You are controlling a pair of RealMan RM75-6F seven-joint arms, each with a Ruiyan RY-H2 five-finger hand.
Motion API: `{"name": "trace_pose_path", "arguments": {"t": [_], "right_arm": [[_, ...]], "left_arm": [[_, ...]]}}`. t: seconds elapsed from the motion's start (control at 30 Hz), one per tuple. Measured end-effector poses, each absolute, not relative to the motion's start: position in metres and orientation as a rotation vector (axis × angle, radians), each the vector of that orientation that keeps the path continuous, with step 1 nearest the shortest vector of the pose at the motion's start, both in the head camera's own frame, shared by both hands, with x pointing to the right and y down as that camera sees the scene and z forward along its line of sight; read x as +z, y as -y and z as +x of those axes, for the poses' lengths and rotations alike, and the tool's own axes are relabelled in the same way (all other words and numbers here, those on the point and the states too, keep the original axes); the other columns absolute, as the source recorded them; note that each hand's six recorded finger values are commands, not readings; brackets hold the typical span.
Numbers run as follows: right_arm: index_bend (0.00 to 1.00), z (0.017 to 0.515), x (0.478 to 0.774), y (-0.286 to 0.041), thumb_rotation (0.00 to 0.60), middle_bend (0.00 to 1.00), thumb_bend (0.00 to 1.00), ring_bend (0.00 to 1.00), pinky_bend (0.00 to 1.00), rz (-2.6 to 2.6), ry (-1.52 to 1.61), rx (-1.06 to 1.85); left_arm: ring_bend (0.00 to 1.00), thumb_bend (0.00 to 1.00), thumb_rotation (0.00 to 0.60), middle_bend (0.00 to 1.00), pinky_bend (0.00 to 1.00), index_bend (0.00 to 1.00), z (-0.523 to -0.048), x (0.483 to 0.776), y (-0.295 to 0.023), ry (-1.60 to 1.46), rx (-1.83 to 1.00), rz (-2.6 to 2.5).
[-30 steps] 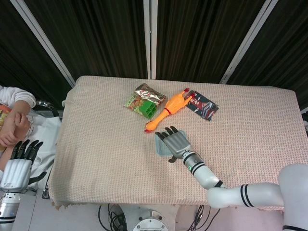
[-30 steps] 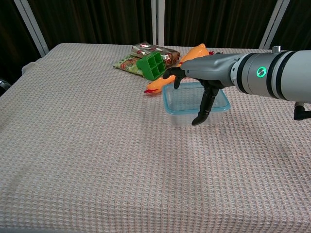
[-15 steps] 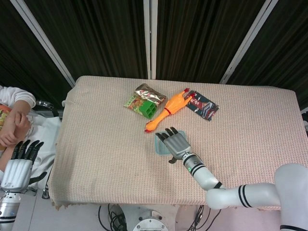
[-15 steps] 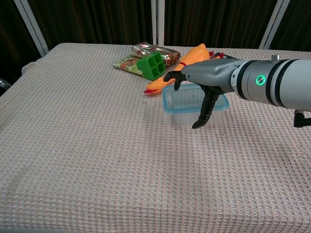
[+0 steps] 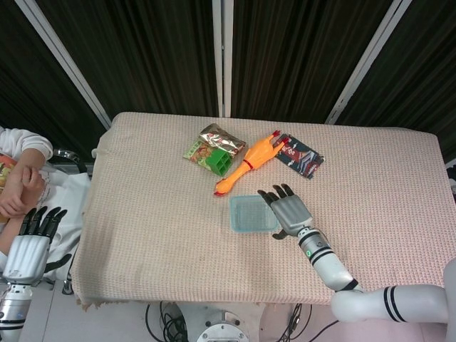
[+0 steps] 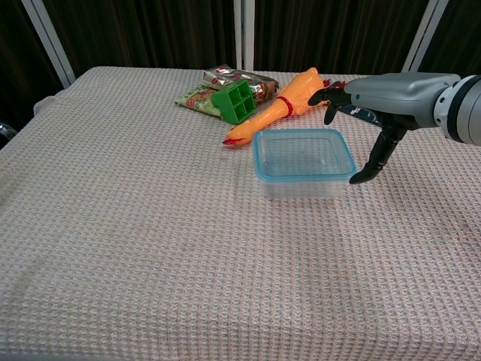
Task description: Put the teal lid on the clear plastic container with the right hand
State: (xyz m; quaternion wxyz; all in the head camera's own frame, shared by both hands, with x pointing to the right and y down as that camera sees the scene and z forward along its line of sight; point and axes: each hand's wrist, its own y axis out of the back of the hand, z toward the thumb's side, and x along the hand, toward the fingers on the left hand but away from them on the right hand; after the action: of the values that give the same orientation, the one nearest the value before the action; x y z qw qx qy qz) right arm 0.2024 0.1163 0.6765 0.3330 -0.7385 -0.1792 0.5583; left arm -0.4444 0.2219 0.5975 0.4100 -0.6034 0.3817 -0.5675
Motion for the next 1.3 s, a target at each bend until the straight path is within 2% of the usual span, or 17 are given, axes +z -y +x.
{"name": "trace_pose_path", "arguments": {"t": [0.4,0.77,1.03,1.3], "right_arm": [[0.0,0.203,0.704,-0.127,0.6,0.19,0.0,0.0,0.0,-1.962,0.4,1.511],[0.0,0.204,0.704,-0.13,0.6,0.18,0.0,0.0,0.0,-1.962,0.412,1.499],[0.0,0.224,0.668,-0.128,0.6,0.15,0.0,0.0,0.0,-1.897,0.542,1.438],[0.0,0.298,0.609,-0.137,0.6,0.13,0.03,0.0,0.0,-1.729,0.816,1.391]], "left_arm": [[0.01,0.06,0.6,0.09,0.01,0.11,-0.445,0.597,-0.224,-0.962,-1.439,-1.517],[0.01,0.06,0.6,0.09,0.01,0.11,-0.446,0.598,-0.226,-0.967,-1.439,-1.518],[0.01,0.06,0.6,0.09,0.01,0.11,-0.445,0.596,-0.224,-0.977,-1.418,-1.514],[0.01,0.06,0.6,0.09,0.01,0.11,-0.445,0.594,-0.223,-0.996,-1.412,-1.505]]}}
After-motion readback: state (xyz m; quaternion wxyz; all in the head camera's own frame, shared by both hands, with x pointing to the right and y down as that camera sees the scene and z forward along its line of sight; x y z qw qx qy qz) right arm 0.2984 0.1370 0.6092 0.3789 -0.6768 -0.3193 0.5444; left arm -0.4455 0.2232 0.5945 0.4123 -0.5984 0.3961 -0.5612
